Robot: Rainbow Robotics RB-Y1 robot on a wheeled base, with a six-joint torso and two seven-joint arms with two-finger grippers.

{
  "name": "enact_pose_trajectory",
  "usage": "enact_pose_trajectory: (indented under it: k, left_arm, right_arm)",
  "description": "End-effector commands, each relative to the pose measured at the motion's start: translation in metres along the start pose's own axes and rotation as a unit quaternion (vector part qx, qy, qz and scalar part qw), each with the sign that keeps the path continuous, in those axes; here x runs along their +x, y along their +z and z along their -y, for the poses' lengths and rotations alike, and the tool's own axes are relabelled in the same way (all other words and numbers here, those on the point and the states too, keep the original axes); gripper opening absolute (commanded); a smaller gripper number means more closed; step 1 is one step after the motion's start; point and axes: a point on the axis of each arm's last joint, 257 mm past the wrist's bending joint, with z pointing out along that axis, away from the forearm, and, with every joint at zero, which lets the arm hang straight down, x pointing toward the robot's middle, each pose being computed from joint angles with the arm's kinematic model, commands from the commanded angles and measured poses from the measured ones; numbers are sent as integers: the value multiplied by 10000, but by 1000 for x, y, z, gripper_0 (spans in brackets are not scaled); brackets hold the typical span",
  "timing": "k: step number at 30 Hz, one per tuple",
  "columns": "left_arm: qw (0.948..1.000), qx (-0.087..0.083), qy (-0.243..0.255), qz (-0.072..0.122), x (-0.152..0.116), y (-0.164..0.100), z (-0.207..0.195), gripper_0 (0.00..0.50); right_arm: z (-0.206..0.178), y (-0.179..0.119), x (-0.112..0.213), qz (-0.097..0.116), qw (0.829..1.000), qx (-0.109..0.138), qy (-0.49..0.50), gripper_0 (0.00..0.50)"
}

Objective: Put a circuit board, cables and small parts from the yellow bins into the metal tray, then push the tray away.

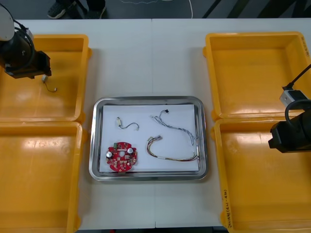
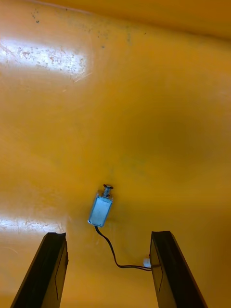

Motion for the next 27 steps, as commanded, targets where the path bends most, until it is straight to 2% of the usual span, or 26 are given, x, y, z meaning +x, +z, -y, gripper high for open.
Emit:
enact_pose_trajectory:
  k: [1,13,15,17,27]
  left_arm:
    - [9994,129,-115,311,-26,-9,23,500]
    - [9992,172,-141,332,-21,4,28,500]
    - [9991,172,-159,356,-22,5,26,500]
    - [9991,180,-154,362,-21,7,27,500]
    - [9990,107,-162,402,-20,12,21,500]
  right_arm:
    - [12,-7,-5,250,9994,195,112,387]
    - [10,-4,-9,359,9991,141,164,389]
    - [8,-3,-11,408,9990,102,180,414]
    - [8,-4,-14,459,9987,80,184,416]
    - [9,-5,-15,481,9987,86,173,464]
